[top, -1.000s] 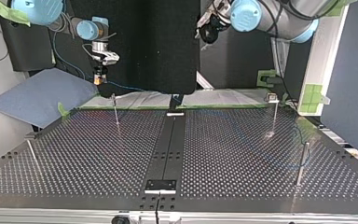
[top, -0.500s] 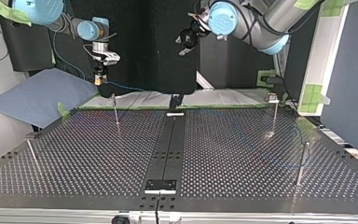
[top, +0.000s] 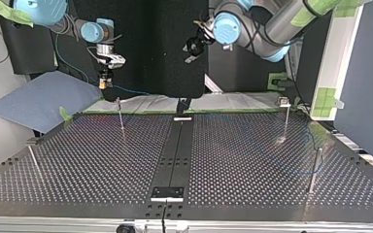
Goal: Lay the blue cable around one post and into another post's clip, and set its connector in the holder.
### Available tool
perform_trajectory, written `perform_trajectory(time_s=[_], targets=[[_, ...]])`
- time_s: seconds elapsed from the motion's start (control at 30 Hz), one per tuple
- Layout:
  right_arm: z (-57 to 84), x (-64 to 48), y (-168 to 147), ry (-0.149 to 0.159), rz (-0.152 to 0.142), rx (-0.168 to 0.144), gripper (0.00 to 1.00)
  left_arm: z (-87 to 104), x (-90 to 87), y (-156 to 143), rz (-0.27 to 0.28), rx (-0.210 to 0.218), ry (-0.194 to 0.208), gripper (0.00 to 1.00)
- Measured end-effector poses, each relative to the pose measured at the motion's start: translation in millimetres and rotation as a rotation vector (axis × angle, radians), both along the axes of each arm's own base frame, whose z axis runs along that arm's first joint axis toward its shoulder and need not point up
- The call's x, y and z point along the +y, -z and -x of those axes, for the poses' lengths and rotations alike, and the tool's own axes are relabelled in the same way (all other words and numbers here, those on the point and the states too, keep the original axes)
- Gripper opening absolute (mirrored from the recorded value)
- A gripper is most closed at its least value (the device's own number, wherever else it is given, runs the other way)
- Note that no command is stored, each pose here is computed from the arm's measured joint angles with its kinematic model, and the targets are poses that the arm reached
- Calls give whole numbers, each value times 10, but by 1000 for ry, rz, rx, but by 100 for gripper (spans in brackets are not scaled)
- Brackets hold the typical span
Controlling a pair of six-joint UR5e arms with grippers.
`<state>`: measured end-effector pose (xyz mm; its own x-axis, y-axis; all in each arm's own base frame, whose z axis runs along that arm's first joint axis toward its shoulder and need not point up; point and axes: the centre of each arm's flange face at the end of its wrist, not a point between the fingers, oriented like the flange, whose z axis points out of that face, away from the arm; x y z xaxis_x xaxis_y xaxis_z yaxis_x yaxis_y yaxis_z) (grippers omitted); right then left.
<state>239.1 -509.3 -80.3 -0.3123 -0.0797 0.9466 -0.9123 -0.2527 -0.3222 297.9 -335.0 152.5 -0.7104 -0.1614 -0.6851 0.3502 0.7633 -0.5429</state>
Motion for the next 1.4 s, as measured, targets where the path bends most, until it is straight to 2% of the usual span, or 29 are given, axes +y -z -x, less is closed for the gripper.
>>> perform_trajectory(time_s=[0.17,0.3,0.7,1.1,1.23,1.4], targets=[[0,2,2,-1,-2,1,0,-95,-53,155,-20,-40,31,100],[-3,4,3,-2,-3,2,0,-162,-55,309,-27,-50,31,100],[-14,-8,-1,-4,-1,6,0,-350,2,676,5,-23,-30,100],[-15,-21,0,-2,-7,7,0,-577,-133,969,80,-15,-79,100],[-14,-28,-2,-1,-6,7,0,-628,-162,1000,99,-33,-85,100],[-16,-27,-1,0,-8,8,0,-726,-249,1010,114,-82,-71,100]])
